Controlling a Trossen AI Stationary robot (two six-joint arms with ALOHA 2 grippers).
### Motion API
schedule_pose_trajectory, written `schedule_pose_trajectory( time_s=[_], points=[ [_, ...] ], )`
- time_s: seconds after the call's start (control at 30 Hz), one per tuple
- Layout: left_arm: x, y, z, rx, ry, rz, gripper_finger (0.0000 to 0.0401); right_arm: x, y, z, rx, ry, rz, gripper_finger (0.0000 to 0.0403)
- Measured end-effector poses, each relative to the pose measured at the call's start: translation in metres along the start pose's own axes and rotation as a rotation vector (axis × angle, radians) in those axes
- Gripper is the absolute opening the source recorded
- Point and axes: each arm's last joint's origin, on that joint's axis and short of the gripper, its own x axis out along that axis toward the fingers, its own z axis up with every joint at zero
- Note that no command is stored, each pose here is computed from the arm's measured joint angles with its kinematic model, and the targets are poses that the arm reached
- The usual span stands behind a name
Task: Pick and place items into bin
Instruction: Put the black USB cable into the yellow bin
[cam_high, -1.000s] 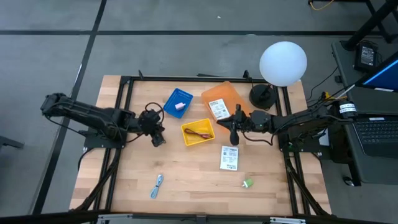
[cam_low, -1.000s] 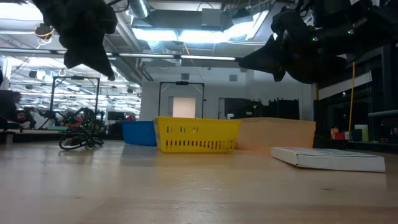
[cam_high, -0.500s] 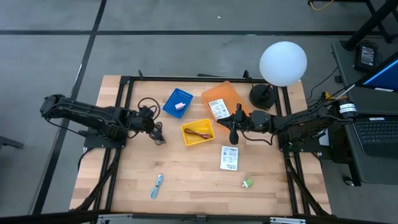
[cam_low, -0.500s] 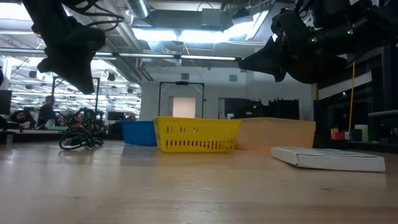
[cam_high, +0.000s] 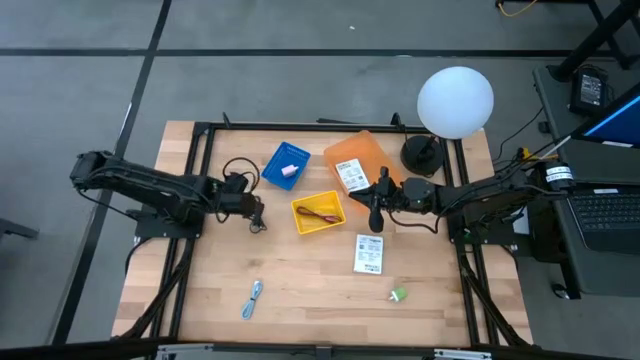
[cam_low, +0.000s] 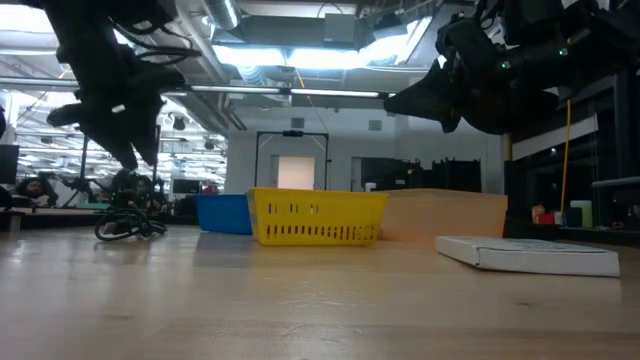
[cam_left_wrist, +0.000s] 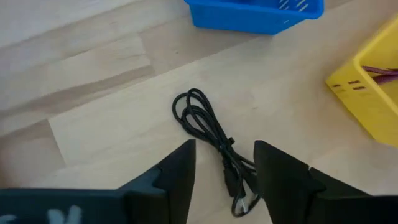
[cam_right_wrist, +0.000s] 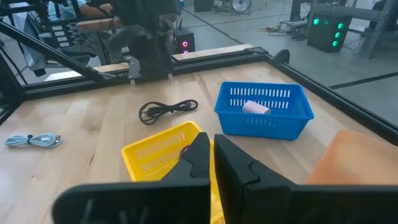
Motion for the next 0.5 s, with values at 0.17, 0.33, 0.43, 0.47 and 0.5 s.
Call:
schedule_pose_trajectory(
  time_s=[0.17,0.33,0.43,0.47,0.5],
  points=[
    [0.020,-0.013,-0.004,-0.002,0.000,0.052,0.0166,0.000,0.000,0.000,-0.001,0.004,0.000,0.0006],
    [0.039,-0.019,-0.012,-0.002,0.053,0.124,0.0165,0.000,0.000,0.000,-0.002,0.005,0.000,0.0006],
    [0.048,-0.021,-0.016,-0.037,0.075,0.166,0.0166,0.000,0.000,0.000,-0.002,0.005,0.000,0.0006],
    [0.051,-0.022,-0.017,-0.046,0.080,0.175,0.0167,0.000,0.000,0.000,-0.003,0.005,0.000,0.0006],
    [0.054,-0.023,-0.018,-0.053,0.083,0.180,0.0168,0.000,0.000,0.000,-0.003,0.005,0.000,0.0006]
  ],
)
